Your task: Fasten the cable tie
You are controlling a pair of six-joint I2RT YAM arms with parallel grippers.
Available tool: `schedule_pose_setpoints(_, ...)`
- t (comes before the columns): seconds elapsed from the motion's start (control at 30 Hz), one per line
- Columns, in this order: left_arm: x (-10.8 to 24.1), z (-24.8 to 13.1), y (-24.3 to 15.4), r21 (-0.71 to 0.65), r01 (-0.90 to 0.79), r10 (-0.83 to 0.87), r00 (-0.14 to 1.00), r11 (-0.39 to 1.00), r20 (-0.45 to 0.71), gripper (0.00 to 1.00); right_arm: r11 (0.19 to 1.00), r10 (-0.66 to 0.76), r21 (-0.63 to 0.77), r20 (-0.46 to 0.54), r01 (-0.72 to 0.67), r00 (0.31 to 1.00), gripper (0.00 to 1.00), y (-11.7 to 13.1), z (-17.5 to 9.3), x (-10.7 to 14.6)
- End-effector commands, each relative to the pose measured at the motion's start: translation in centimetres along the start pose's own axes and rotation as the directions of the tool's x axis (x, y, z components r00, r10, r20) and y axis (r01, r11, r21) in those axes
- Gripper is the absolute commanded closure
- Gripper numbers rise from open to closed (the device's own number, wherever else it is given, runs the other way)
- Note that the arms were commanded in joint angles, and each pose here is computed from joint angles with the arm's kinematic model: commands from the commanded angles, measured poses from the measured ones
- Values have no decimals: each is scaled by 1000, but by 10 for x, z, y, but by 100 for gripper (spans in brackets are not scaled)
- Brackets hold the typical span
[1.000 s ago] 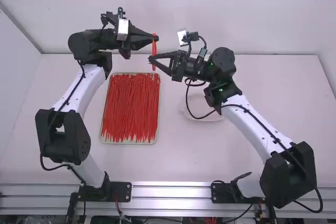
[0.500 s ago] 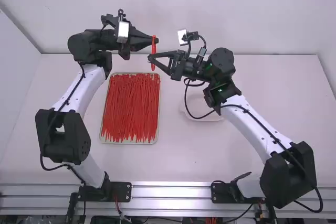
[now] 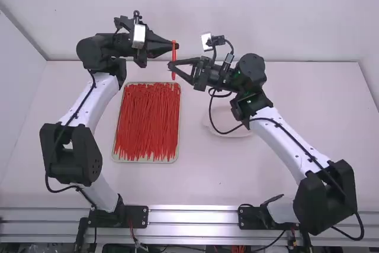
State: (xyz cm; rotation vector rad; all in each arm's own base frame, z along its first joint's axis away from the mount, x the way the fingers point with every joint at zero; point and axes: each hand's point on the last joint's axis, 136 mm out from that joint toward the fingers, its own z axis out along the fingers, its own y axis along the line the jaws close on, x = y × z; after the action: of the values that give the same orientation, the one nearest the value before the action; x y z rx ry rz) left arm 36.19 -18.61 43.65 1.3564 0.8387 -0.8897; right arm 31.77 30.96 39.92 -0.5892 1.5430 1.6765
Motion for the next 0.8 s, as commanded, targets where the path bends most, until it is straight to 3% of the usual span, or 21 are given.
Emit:
schedule_pose_setpoints(0.0,-3,0,-3,9,-26,26,1000,1000,-4,98,1000,-5,-4,15,5,1000,100,3,-4,-11)
schedule_pose_setpoints(0.23,-5,0,-5,14,-49,49,999,999,-4,98,1000,-5,-7,13,5,1000,100,4,-3,-10)
schedule_pose_setpoints(0.53,-4,9,-15,66,-92,92,996,994,-5,98,997,-37,-70,49,41,998,100,24,1,-17)
schedule_pose_setpoints(0.77,-5,10,-20,70,-144,144,990,987,0,98,998,4,-56,56,-1,998,100,19,-3,-21)
